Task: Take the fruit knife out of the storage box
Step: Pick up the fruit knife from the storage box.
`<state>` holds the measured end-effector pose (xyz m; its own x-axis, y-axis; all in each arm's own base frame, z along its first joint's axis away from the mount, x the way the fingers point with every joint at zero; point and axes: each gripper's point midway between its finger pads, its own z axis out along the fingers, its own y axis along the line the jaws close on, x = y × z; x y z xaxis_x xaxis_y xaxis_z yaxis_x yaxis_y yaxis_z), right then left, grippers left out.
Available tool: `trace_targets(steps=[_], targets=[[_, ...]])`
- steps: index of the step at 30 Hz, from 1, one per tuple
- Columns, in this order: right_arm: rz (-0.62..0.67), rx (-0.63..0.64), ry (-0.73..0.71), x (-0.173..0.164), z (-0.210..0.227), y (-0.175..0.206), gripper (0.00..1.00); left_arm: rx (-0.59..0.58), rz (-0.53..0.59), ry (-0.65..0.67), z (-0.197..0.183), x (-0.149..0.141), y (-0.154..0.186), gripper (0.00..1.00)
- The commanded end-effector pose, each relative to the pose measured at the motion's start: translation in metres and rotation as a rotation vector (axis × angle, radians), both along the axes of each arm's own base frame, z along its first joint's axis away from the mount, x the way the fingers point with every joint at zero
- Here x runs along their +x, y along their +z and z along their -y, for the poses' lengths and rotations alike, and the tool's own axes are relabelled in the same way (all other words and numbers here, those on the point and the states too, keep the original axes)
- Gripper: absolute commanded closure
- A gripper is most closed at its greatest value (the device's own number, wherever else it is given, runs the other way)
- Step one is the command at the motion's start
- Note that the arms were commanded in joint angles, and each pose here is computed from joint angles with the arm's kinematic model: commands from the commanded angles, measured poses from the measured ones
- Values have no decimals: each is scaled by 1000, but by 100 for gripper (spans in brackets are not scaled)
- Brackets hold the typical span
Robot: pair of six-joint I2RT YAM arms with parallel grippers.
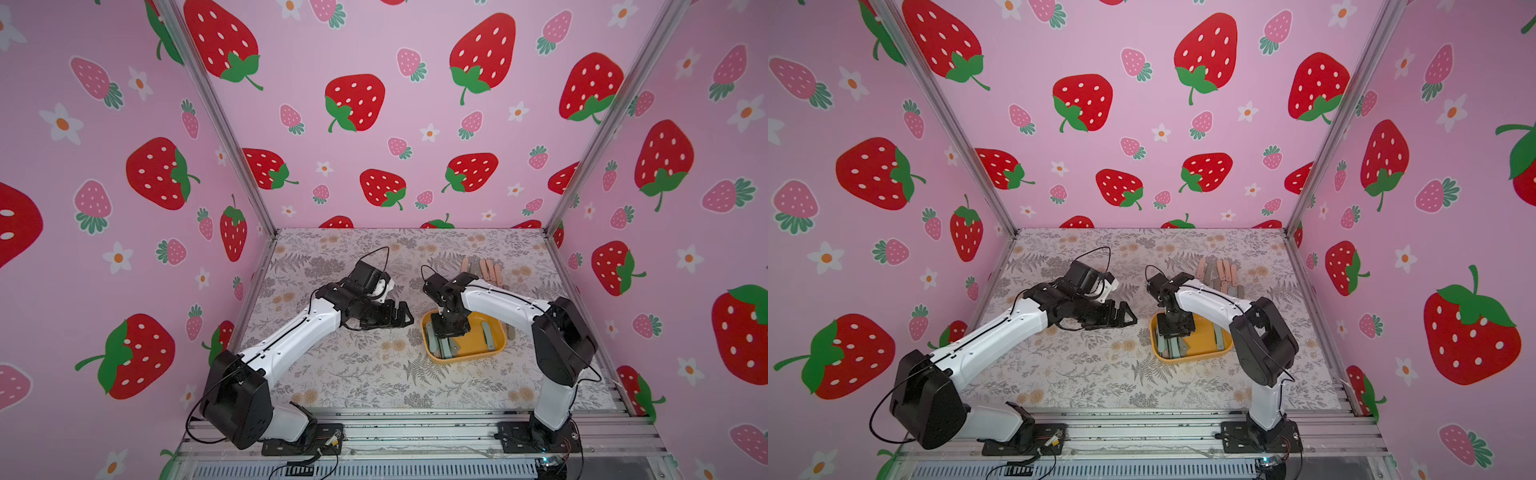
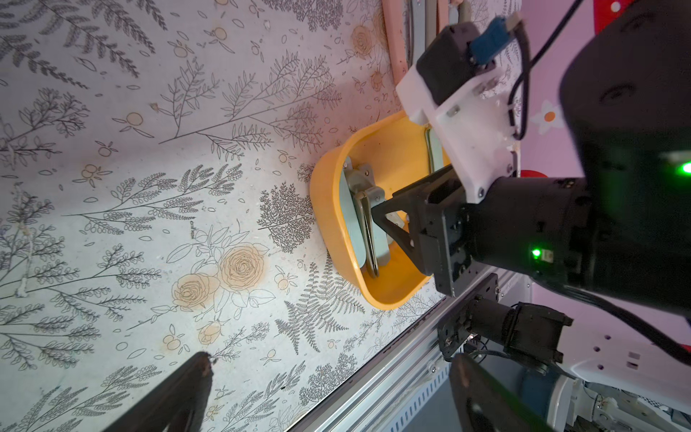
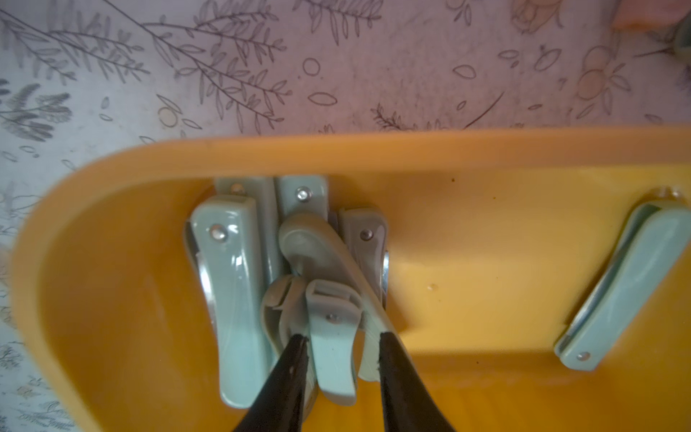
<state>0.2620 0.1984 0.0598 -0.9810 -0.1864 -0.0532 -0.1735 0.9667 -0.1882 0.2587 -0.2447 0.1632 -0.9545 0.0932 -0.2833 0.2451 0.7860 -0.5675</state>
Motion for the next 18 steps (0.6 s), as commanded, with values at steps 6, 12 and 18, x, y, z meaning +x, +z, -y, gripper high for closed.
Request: trace_targets(steps=[6,12,18], targets=[[-43,-46,15,1,1,-22,66,15,5,7,-5,-6,1,1],[-19,-66,23,5,6,-16,85,18,11,5,-6,-5,1,1],[19,-88,22,10,19,4,85,12,13,6,-3,-2,1,1]])
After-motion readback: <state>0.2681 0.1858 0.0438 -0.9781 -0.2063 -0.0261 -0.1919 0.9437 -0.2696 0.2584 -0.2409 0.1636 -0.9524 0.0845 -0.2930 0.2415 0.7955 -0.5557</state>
